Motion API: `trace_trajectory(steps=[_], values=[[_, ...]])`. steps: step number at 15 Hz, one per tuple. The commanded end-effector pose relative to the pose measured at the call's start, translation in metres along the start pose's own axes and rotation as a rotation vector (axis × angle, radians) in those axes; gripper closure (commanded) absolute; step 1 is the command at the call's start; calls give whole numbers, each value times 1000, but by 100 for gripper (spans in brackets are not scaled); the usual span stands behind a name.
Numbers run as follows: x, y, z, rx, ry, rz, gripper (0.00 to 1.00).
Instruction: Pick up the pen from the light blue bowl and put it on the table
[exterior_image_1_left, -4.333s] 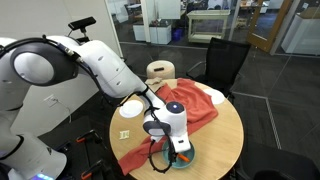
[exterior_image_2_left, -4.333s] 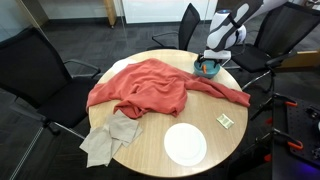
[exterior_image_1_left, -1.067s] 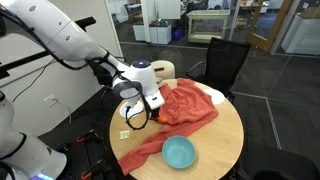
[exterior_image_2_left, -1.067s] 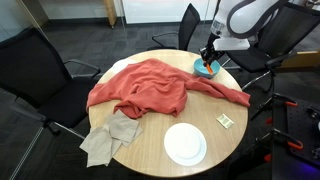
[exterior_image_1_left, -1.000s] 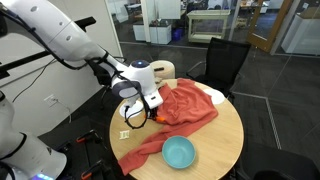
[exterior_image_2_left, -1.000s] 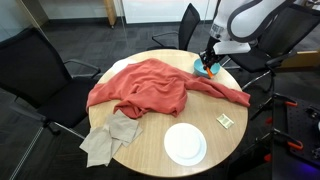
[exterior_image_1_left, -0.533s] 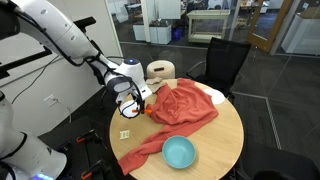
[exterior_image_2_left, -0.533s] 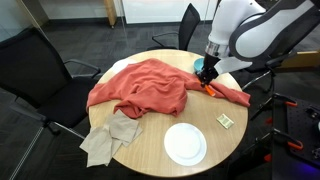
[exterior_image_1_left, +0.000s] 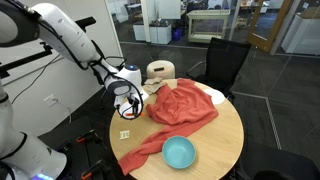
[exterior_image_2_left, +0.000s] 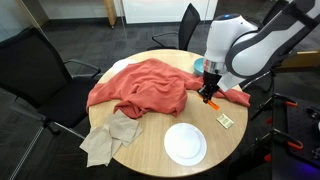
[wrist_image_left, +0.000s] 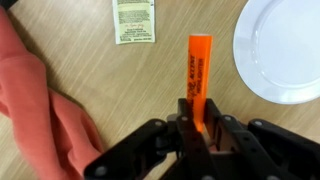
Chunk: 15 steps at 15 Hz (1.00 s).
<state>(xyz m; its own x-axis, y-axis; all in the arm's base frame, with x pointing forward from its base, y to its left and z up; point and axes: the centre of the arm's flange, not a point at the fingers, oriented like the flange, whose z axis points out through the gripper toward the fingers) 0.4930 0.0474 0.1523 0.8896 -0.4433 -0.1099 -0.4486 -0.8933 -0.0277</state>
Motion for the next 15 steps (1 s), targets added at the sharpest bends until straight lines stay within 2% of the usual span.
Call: trace_trajectory(steps=[1,9,10,11,12,15], values=[[13,-5,24,-18,-48,-34,95],[35,-14,57,-18,-37,-84,95],[37,-15,56,-21,-29,-82,56],[37,-15,53,-18,-21,-78,55],[37,-14,50,-13,-15,-75,49],[31,-11,24,13,28,-68,26]])
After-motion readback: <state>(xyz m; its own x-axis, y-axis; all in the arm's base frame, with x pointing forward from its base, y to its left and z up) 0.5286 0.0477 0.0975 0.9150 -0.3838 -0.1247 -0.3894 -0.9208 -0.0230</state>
